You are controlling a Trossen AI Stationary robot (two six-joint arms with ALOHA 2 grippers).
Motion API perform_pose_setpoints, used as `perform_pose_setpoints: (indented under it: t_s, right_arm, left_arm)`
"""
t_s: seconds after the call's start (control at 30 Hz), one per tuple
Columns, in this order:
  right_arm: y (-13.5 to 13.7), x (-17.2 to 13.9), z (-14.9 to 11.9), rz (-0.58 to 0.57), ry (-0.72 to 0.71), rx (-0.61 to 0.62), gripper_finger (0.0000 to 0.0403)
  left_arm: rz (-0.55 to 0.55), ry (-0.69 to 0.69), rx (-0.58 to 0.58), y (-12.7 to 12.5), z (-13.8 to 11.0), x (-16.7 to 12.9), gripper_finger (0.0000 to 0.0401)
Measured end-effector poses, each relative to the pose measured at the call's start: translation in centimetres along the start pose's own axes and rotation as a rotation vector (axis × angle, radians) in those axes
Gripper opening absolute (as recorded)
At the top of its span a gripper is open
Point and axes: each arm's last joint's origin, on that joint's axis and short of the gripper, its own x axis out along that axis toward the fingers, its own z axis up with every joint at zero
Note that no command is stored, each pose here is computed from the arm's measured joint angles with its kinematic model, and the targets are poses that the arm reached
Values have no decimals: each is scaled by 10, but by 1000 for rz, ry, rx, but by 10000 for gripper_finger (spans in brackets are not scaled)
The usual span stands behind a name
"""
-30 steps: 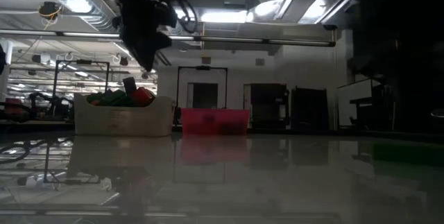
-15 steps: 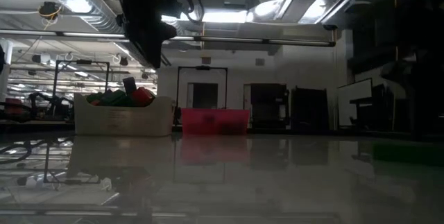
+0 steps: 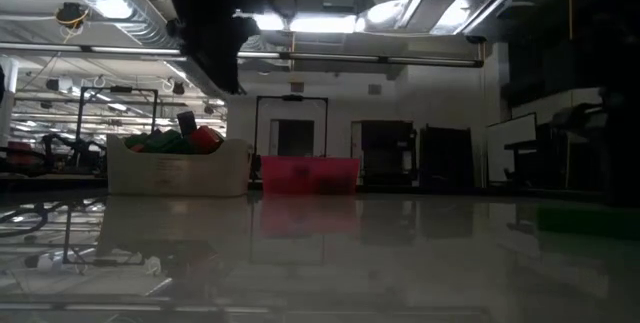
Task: Sort blocks by size
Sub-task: Put the large green wooden block into the white bin
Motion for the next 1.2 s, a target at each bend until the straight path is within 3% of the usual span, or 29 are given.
perform_pose_setpoints:
  t_s: [0.13, 0.3, 0.5, 0.73, 0.87, 1.0, 1.2]
  right_arm:
    - [-1, 0, 0, -32, -20, -8, 92]
    - [-1, 2, 4, -63, -92, -46, 91]
    - [2, 2, 12, -99, -208, -47, 105]
    - [3, -3, 25, -250, -415, -104, 98]
    - [4, -8, 37, -342, -552, -157, 103]
    - [2, -12, 51, -366, -632, -210, 103]
    - [-8, -16, 70, -404, -714, -258, 102]
  left_arm:
    - [-148, -20, -41, -14, 2, -7, 143]
    - [-322, -88, -113, -31, 9, -17, 143]
    - [-445, -179, -188, -44, 16, -29, 143]
    - [-612, -174, -397, -54, 20, -32, 143]
    - [-631, -150, -446, -59, 16, -25, 143]
    - [-626, -124, -480, -68, 14, -17, 143]
    - [-703, -114, -494, -87, 16, -7, 143]
